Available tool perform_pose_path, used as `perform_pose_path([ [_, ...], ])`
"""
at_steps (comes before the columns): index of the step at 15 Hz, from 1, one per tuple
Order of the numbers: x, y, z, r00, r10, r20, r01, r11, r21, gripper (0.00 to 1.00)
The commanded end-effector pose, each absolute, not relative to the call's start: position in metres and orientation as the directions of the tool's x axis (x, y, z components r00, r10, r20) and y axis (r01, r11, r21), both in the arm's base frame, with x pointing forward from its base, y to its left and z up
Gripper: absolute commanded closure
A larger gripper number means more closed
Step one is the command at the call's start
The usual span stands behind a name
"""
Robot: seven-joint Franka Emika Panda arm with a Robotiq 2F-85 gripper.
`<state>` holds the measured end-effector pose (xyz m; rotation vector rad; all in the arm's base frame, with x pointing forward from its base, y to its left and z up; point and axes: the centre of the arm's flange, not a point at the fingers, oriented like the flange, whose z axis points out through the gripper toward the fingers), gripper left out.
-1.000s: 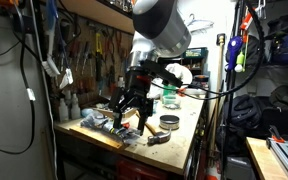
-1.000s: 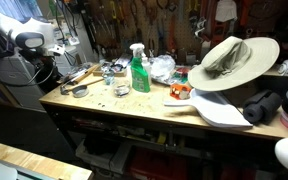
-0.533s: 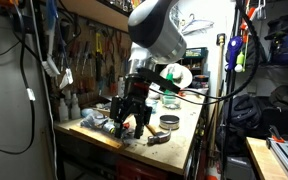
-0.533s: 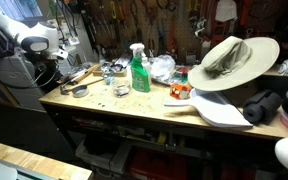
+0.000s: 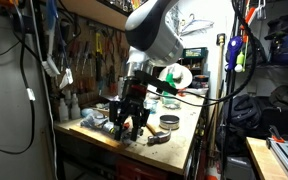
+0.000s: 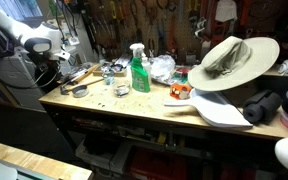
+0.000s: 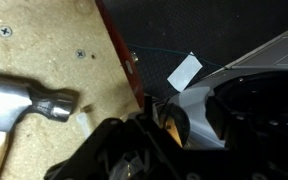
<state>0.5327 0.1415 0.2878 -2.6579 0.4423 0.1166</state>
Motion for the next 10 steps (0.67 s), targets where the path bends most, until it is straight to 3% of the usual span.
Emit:
perform_pose_path([
  [1, 0.5393, 0.1428, 0.2804, 0.928, -0.332, -0.168, -0.372, -0.834, -0.407, 0.46],
  [4, 0.5431, 0.1423, 0.2772, 0.921, -0.346, -0.177, -0.389, -0.827, -0.407, 0.64],
  [5, 0.5446, 0.1419, 0.2758, 0.919, -0.351, -0.18, -0.394, -0.824, -0.406, 0.63],
  [9, 0.5484, 0.1424, 0.2726, 0.911, -0.365, -0.192, -0.412, -0.82, -0.398, 0.8],
  [10, 0.5487, 0.1425, 0.2712, 0.909, -0.368, -0.195, -0.417, -0.819, -0.395, 0.78],
])
